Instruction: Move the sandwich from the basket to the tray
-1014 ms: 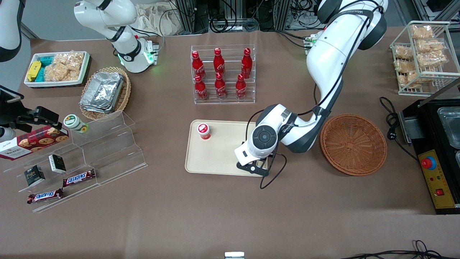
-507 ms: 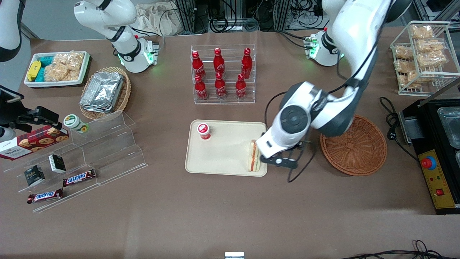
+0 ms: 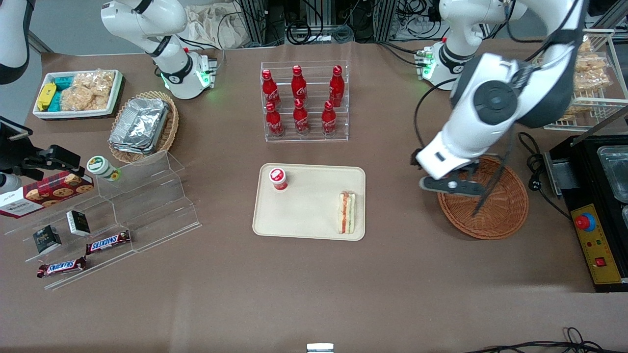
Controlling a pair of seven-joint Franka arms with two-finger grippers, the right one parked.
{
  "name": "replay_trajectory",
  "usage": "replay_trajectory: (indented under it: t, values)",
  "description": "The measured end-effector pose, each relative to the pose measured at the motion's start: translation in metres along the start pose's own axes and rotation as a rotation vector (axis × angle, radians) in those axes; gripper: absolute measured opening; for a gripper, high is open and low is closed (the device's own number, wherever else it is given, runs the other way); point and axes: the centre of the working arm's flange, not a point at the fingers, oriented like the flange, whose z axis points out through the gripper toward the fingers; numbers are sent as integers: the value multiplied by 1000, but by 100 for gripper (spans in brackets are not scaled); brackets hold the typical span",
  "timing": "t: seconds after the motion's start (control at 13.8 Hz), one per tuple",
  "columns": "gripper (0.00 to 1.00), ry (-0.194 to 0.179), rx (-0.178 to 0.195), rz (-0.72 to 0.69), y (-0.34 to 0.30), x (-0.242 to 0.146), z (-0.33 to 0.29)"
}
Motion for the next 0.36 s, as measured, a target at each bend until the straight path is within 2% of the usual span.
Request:
replay_trajectory:
  t: [0.14, 0.36]
  values:
    - [100, -33, -3, -42, -41, -2, -41]
    - [100, -23, -30, -155, -117, 8, -82]
